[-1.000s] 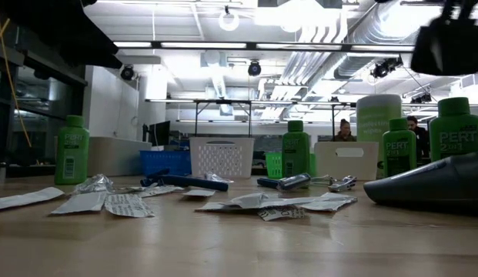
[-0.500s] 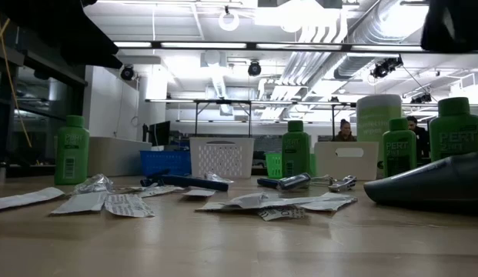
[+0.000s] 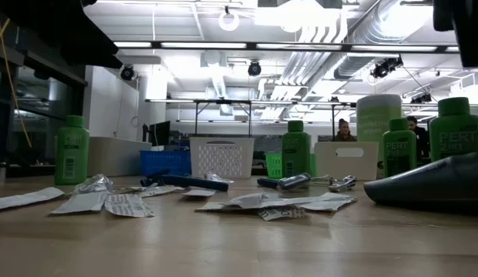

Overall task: Pick & Place Travel size toiletries
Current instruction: Put the deodorant into the gray bin

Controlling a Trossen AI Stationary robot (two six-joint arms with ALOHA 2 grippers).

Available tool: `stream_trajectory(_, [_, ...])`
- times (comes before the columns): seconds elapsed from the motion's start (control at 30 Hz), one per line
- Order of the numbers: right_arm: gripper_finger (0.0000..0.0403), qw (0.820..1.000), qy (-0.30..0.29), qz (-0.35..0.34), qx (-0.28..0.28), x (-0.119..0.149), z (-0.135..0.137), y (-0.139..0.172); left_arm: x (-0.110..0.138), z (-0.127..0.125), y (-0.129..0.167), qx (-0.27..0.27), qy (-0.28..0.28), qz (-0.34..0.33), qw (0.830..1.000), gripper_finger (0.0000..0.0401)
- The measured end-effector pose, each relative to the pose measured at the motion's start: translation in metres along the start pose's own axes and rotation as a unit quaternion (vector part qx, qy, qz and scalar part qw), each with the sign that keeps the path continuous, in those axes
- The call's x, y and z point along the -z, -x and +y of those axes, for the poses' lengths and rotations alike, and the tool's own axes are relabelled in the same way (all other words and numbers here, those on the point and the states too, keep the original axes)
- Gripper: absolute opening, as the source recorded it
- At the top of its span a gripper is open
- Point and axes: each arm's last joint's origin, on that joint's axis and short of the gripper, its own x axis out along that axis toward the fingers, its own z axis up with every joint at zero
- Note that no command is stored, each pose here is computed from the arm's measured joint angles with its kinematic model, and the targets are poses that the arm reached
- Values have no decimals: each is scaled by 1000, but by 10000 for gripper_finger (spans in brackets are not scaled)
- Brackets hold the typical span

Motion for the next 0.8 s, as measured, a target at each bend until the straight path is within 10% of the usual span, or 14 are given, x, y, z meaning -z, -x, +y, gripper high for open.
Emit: stream_trajectory(0.8, [293, 987, -39, 2, 157, -2, 1, -82, 1, 0, 0, 11, -7, 9, 1000, 248])
